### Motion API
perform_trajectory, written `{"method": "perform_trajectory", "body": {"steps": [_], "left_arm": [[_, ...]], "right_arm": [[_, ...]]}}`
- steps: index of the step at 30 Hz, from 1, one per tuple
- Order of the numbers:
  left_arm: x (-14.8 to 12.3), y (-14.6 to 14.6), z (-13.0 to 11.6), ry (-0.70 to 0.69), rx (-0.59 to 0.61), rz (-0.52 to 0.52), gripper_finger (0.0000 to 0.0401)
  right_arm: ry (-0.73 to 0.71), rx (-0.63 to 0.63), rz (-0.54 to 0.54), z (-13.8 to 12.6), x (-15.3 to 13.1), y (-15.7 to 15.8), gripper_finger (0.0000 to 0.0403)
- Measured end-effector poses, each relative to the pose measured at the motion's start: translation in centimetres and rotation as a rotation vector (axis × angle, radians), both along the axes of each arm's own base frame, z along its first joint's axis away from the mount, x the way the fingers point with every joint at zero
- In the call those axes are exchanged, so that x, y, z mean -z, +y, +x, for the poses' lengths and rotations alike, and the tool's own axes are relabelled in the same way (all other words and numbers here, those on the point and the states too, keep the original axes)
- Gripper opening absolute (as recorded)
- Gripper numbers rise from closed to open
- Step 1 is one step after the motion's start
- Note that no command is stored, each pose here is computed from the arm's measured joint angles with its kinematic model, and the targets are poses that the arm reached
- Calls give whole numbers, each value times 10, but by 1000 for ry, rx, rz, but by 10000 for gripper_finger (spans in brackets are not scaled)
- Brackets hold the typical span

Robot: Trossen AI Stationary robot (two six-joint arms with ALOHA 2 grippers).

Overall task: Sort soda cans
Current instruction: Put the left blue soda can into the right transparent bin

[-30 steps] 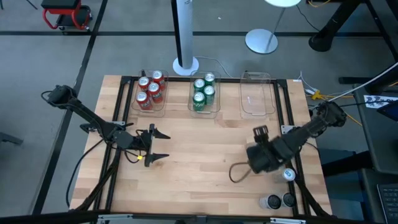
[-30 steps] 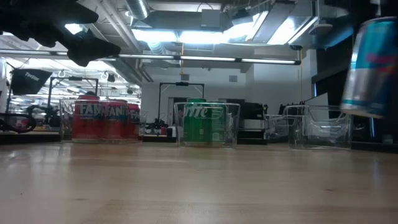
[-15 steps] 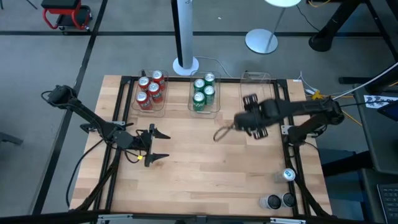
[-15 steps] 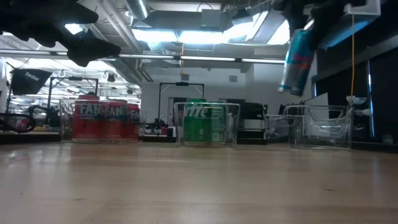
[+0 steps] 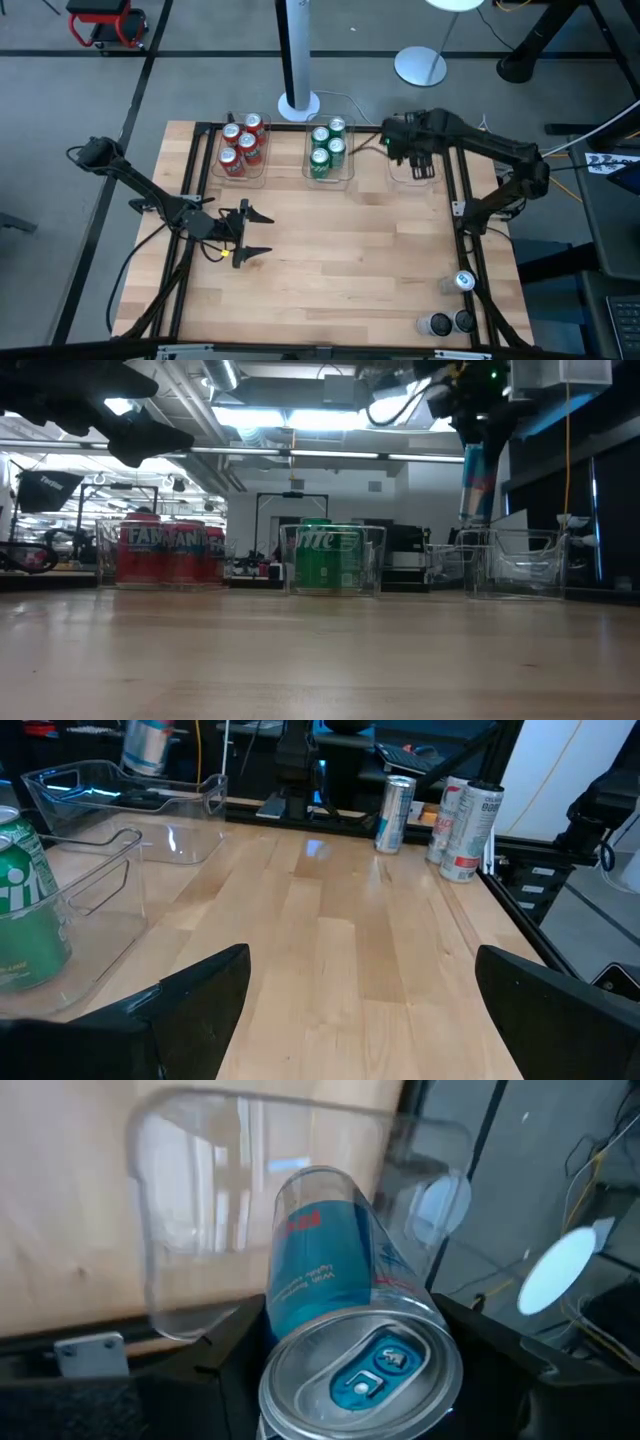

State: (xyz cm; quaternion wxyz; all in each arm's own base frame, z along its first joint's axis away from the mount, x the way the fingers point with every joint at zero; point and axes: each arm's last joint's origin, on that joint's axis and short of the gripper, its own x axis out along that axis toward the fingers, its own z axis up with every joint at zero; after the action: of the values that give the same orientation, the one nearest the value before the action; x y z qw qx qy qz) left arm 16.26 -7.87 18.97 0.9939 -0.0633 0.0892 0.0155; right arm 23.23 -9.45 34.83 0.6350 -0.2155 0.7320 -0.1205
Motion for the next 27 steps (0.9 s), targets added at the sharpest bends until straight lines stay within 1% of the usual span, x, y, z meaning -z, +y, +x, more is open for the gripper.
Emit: {"method": "perform_trajectory", "body": {"steps": [5,12,17,23,27], "left_arm": [[0,0,0,0,0,2,375],[0,0,0,0,1,7,375],[0,0,0,0,2,11,375],[0,0,0,-4,7,38,375],[-1,0,0,-5,11,63,375]], "right_arm": [[-17,69,-3,-8,5,-30,234],[-16,133,46,-22,31,-65,234],[23,177,78,-38,47,-82,234],[6,208,106,-51,60,-99,234],[-39,221,122,-58,69,-111,234]]}}
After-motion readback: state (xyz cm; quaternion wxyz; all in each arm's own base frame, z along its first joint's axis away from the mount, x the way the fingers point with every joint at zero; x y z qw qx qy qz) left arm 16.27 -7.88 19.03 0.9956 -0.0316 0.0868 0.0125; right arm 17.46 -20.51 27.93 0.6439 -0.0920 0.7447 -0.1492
